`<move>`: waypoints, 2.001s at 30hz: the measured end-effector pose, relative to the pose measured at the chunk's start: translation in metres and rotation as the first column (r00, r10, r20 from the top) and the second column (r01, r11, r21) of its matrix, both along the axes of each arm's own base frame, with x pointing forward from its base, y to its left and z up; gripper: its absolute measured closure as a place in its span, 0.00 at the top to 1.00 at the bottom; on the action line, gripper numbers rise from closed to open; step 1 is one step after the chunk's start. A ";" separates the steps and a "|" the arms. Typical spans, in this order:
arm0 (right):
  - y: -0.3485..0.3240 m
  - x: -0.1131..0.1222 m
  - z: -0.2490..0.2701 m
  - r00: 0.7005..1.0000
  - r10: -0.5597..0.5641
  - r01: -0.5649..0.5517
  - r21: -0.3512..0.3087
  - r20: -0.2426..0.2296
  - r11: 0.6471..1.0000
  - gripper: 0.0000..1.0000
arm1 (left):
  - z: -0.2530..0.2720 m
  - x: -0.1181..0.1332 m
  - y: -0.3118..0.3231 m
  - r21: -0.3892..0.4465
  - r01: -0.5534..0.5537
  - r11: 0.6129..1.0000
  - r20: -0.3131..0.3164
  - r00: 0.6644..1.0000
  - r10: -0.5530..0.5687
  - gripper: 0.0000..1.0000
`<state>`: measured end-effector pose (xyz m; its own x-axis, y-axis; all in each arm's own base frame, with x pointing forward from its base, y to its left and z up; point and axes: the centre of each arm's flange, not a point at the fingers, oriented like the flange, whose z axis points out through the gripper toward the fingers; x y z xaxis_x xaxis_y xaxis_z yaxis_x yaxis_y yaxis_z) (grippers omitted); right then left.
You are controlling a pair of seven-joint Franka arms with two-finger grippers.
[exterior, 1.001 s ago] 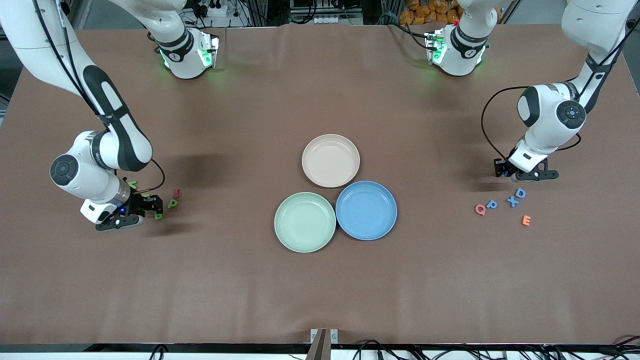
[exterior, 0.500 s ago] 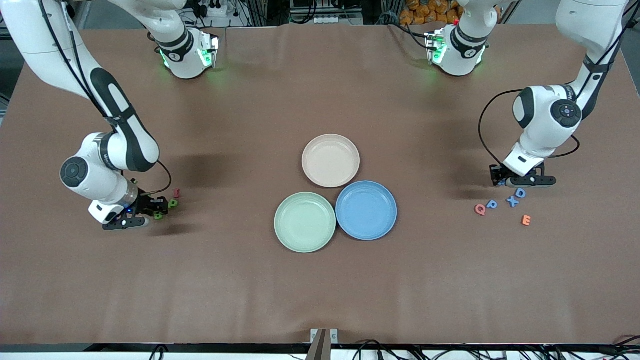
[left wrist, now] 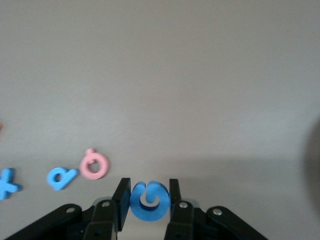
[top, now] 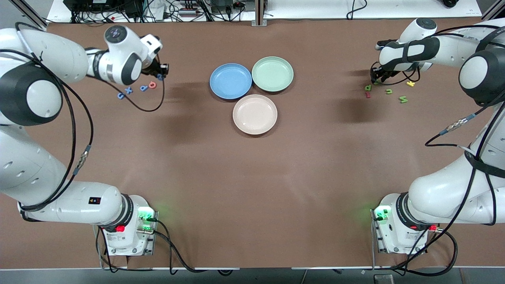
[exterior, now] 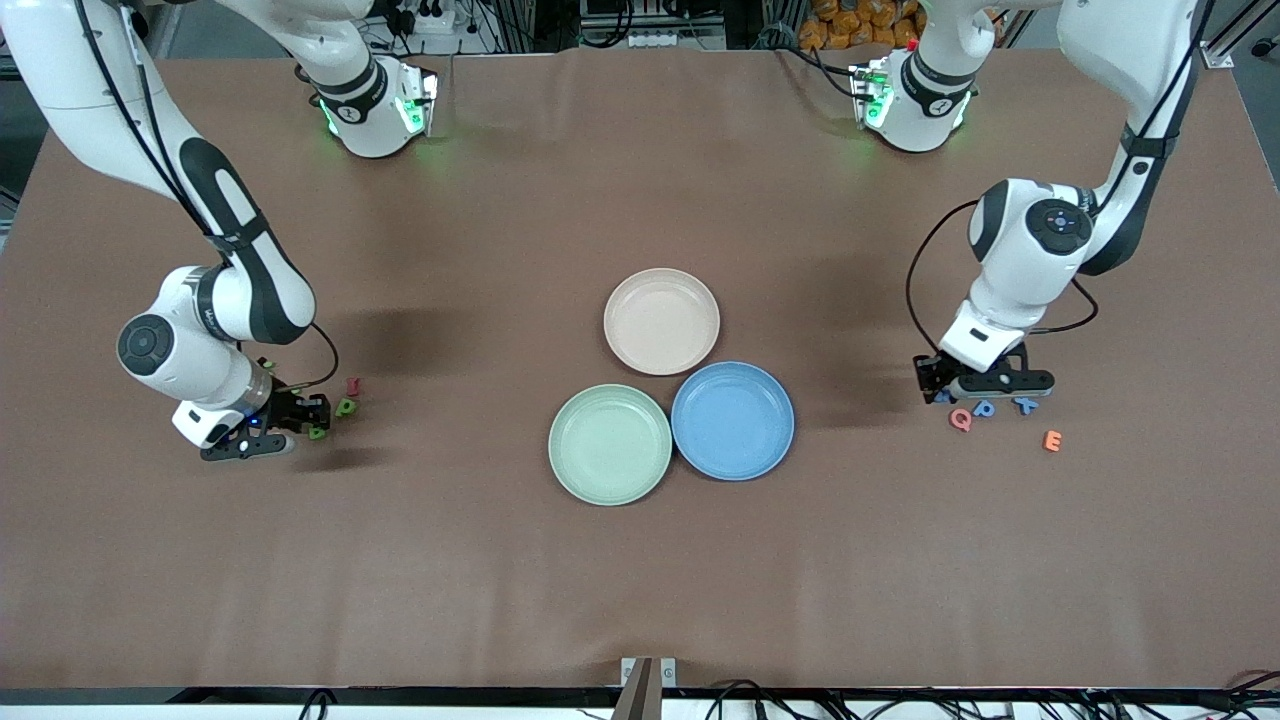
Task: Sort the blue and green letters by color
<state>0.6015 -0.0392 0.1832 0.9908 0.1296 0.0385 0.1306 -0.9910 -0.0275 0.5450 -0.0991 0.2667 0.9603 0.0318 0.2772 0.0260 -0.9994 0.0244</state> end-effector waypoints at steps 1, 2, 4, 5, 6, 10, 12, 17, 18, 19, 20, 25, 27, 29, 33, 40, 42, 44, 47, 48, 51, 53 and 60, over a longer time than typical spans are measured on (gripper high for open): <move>0.000 0.000 0.000 1.000 0.000 0.000 0.000 0.000 1.000 0.49 | 0.005 0.003 -0.009 -0.003 -0.009 1.000 -0.003 1.000 0.009 0.36; 0.000 0.000 0.000 1.000 0.000 0.000 0.000 0.001 1.000 0.49 | 0.009 0.006 -0.017 -0.006 -0.017 1.000 -0.008 1.000 0.017 0.36; 0.000 0.000 -0.001 1.000 0.000 0.000 -0.001 0.000 1.000 0.49 | 0.018 0.010 -0.034 -0.013 -0.039 0.999 -0.015 0.999 0.038 0.36; -0.001 0.000 -0.001 1.000 0.000 0.000 -0.001 0.000 1.000 0.48 | 0.022 0.012 -0.042 -0.016 -0.052 0.999 -0.019 0.998 0.051 0.36; -0.001 0.000 -0.001 1.000 -0.001 0.001 -0.001 0.000 1.000 0.48 | 0.026 0.014 -0.052 -0.021 -0.066 0.998 -0.022 0.998 0.065 0.36; -0.002 0.000 -0.001 1.000 -0.002 0.002 -0.002 0.001 1.000 0.47 | 0.039 0.020 -0.093 -0.043 -0.120 0.992 -0.034 0.992 0.119 0.36; -0.002 0.000 -0.002 1.000 -0.002 0.002 -0.002 0.002 1.000 0.47 | 0.041 0.021 -0.111 -0.054 -0.141 0.989 -0.038 0.990 0.139 0.36; -0.002 0.000 -0.007 1.000 -0.002 0.002 -0.002 0.006 1.000 0.44 | 0.032 0.017 -0.160 -0.077 -0.190 0.979 -0.061 0.981 0.185 0.36; -0.002 0.000 -0.008 1.000 -0.003 0.003 -0.002 0.006 1.000 0.44 | 0.029 0.016 -0.168 -0.081 -0.195 0.978 -0.065 0.980 0.190 0.36; -0.002 0.000 -0.009 1.000 -0.003 0.003 -0.002 0.006 1.000 0.44 | 0.026 0.015 -0.176 -0.084 -0.201 0.976 -0.069 0.978 0.195 0.36; -0.002 0.000 -0.009 1.000 -0.003 0.003 -0.003 0.008 1.000 0.44 | 0.022 0.013 -0.185 -0.087 -0.206 0.975 -0.074 0.977 0.200 0.36; -0.004 0.001 -0.008 1.000 -0.003 0.003 -0.007 0.010 1.000 0.35 | 0.010 0.011 -0.218 -0.106 -0.231 0.967 -0.088 0.971 0.222 0.36; -0.004 0.001 -0.008 1.000 -0.002 0.002 -0.007 0.010 1.000 0.35 | 0.007 0.012 -0.229 -0.114 -0.239 0.964 -0.090 0.969 0.229 0.36; -0.005 0.001 -0.008 1.000 -0.003 0.003 -0.008 0.011 1.000 0.30 | 0.005 0.013 -0.236 -0.120 -0.243 0.963 -0.091 0.968 0.233 0.36; -0.004 0.002 -0.007 1.000 -0.003 0.003 -0.008 0.012 1.000 0.28 | -0.001 0.016 -0.240 -0.121 -0.247 0.961 -0.096 0.967 0.236 0.36; 0.002 0.013 0.008 0.999 -0.041 0.041 -0.004 0.003 0.999 0.28 | -0.024 0.030 -0.244 -0.117 -0.263 0.958 -0.109 0.962 0.251 0.36; 0.010 0.020 0.020 0.998 -0.057 0.057 -0.002 -0.005 0.998 0.28 | -0.031 0.032 -0.245 -0.115 -0.268 0.957 -0.114 0.960 0.255 0.36; 0.022 0.028 0.037 0.997 -0.080 0.080 -0.002 -0.014 0.997 0.28 | -0.037 0.034 -0.246 -0.112 -0.272 0.956 -0.119 0.959 0.258 0.36; 0.057 0.042 0.074 0.991 -0.129 0.129 -0.002 -0.035 0.992 0.28 | -0.044 0.034 -0.247 -0.108 -0.277 0.955 -0.127 0.956 0.264 0.36; 0.065 0.044 0.080 0.990 -0.136 0.136 -0.002 -0.038 0.991 0.28 | -0.045 0.034 -0.247 -0.108 -0.278 0.955 -0.127 0.956 0.264 0.36; 0.102 0.050 0.103 0.983 -0.178 0.178 0.000 -0.039 0.984 0.28 | -0.046 0.034 -0.248 -0.108 -0.277 0.955 -0.129 0.956 0.263 0.36; 0.142 0.053 0.121 0.978 -0.208 0.208 0.005 -0.028 0.978 0.28 | -0.046 0.034 -0.249 -0.109 -0.276 0.955 -0.129 0.957 0.262 0.37; 0.264 0.039 0.144 0.959 -0.282 0.282 0.031 -0.006 0.959 0.28 | -0.043 0.035 -0.250 -0.113 -0.273 0.955 -0.123 0.958 0.259 0.65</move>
